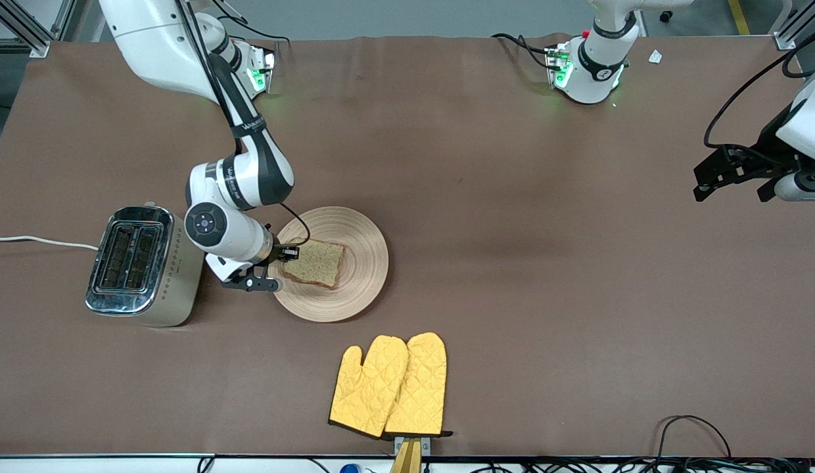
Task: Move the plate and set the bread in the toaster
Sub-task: 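Lift the bread and carry it above the toaster slot with the right gripper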
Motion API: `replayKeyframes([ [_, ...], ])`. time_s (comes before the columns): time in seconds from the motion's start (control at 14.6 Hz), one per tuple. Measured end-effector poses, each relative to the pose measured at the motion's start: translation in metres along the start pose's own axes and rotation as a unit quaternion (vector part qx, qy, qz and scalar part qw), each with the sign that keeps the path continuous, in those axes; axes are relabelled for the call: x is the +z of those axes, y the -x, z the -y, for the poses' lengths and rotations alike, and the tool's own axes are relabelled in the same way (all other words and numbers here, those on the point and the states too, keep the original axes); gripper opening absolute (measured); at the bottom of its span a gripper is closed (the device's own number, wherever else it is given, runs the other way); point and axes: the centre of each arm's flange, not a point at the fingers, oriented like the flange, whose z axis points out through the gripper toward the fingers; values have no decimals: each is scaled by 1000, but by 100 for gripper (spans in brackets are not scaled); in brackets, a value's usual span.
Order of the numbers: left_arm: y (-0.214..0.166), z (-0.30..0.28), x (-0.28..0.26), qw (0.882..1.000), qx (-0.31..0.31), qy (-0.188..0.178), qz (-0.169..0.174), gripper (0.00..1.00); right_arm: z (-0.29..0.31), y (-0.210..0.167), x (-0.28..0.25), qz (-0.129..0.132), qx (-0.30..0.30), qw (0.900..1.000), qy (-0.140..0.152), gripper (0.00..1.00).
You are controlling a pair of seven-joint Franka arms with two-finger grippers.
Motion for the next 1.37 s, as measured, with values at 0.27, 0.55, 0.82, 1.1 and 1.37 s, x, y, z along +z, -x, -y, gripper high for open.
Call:
replayKeyframes([
  [0.27, 0, -1, 0, 1000, 1, 0, 0, 100, 9, -1, -97, 8, -31, 999, 36, 3],
  [0.55, 0, -4, 0, 1000, 3, 0, 0, 100, 1, 12, -183, 2, -47, 993, 107, 3],
  [0.82, 0, -3, 0, 1000, 3, 0, 0, 100, -27, 9, -219, -29, -74, 981, 175, 3],
  [1.1, 0, -3, 0, 1000, 2, 0, 0, 100, -80, 6, -258, -23, -77, 971, 226, 3],
  [1.37, 0, -3, 0, 1000, 2, 0, 0, 100, -129, -3, -273, -24, -58, 955, 291, 3],
])
